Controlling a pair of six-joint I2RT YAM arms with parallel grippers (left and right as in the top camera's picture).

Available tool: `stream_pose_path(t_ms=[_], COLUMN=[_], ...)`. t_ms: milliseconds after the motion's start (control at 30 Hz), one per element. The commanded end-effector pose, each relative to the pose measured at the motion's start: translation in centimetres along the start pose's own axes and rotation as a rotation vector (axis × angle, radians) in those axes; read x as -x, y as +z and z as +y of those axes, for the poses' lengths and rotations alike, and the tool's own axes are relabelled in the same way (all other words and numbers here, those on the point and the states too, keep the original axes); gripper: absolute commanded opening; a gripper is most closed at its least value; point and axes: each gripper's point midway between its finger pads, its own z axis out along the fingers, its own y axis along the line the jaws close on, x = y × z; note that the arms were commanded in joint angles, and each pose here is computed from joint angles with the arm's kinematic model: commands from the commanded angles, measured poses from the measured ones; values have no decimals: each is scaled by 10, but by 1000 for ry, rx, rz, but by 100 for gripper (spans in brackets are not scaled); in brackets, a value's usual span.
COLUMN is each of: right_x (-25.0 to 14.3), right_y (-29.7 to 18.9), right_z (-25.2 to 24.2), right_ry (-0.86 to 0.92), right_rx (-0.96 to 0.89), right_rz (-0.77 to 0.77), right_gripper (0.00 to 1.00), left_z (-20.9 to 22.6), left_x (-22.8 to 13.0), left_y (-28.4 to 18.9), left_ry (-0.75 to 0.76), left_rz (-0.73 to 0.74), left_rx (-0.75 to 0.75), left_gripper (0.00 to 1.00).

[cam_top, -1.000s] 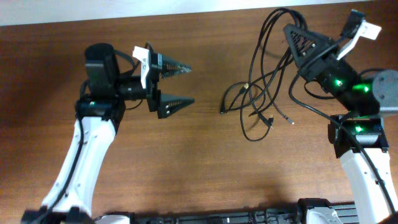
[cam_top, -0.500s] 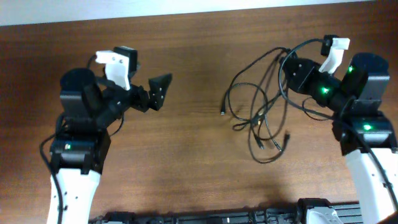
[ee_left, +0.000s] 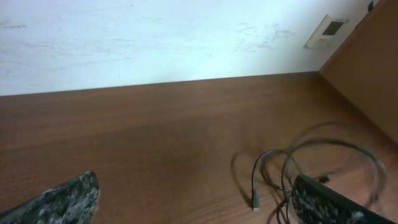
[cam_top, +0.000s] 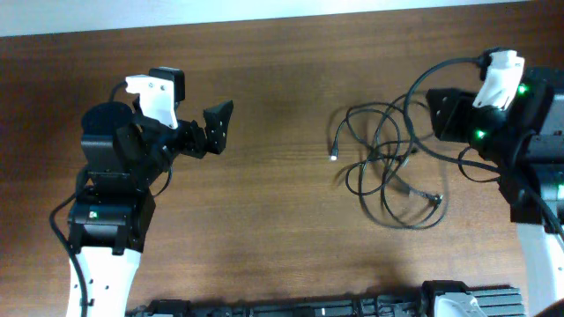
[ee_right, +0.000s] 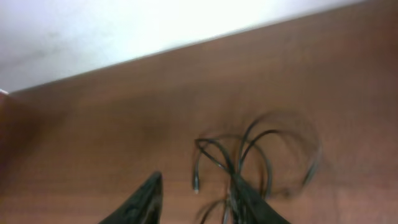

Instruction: Untangle cables

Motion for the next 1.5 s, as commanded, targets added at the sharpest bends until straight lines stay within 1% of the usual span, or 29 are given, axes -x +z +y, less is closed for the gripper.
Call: stream_pose_path(t_ms=[0, 67, 133, 233, 333, 367, 433, 533, 567, 667, 833, 1000, 1067, 1300, 1367, 1467], right_x=[-15, -20, -23, -22, -21, -22, -28, -46, -56, -80, -113, -154, -167, -217, -230, -242], right_y=[11, 15, 19, 19, 19, 19, 19, 19, 19, 21, 32, 46, 49, 57, 58, 58], right_z=[1, -3, -17, -27, -31, -31, -32, -36, -37, -33, -24, -23, -14, 13, 11, 4], right_ry=[-55, -46, -43, -45, -47, -46, -42, -38, -73, -141, -151, -189, -221, -323, -334, -298], right_rx=[-2, -15, -89, -148, -169, -170, -174, -186, -180, -120, -1, 44, 89, 156, 144, 100], right_rz=[86, 113, 130, 128, 124, 128, 152, 232, 283, 408, 563, 732, 777, 950, 997, 1038], right_gripper=[51, 57, 63, 69, 77, 83, 99, 99, 99, 99, 99, 99, 99, 99, 100, 99], left_z=[2, 2, 3, 3, 4, 4, 4, 4, 4, 4, 4, 4, 4, 4, 4, 4], left_x=[1, 0, -3, -10, -14, -14, -17, -22, -23, -23, -23, -23, -23, -23, -23, -23], left_y=[-2, -2, -2, -2, -2, -2, -3, -3, -3, -3, -3, -3, -3, -3, -3, -3], left_ry=[-9, -10, -15, -27, -33, -34, -38, -46, -47, -47, -47, -47, -47, -47, -47, -47], left_rz=[-3, -2, 10, 39, 54, 56, 66, 87, 90, 90, 90, 90, 90, 90, 90, 90], left_rx=[14, 13, 15, 18, 20, 20, 21, 23, 24, 24, 24, 24, 24, 24, 24, 24], left_gripper=[99, 99, 99, 99, 99, 99, 99, 99, 99, 99, 99, 99, 99, 99, 99, 98])
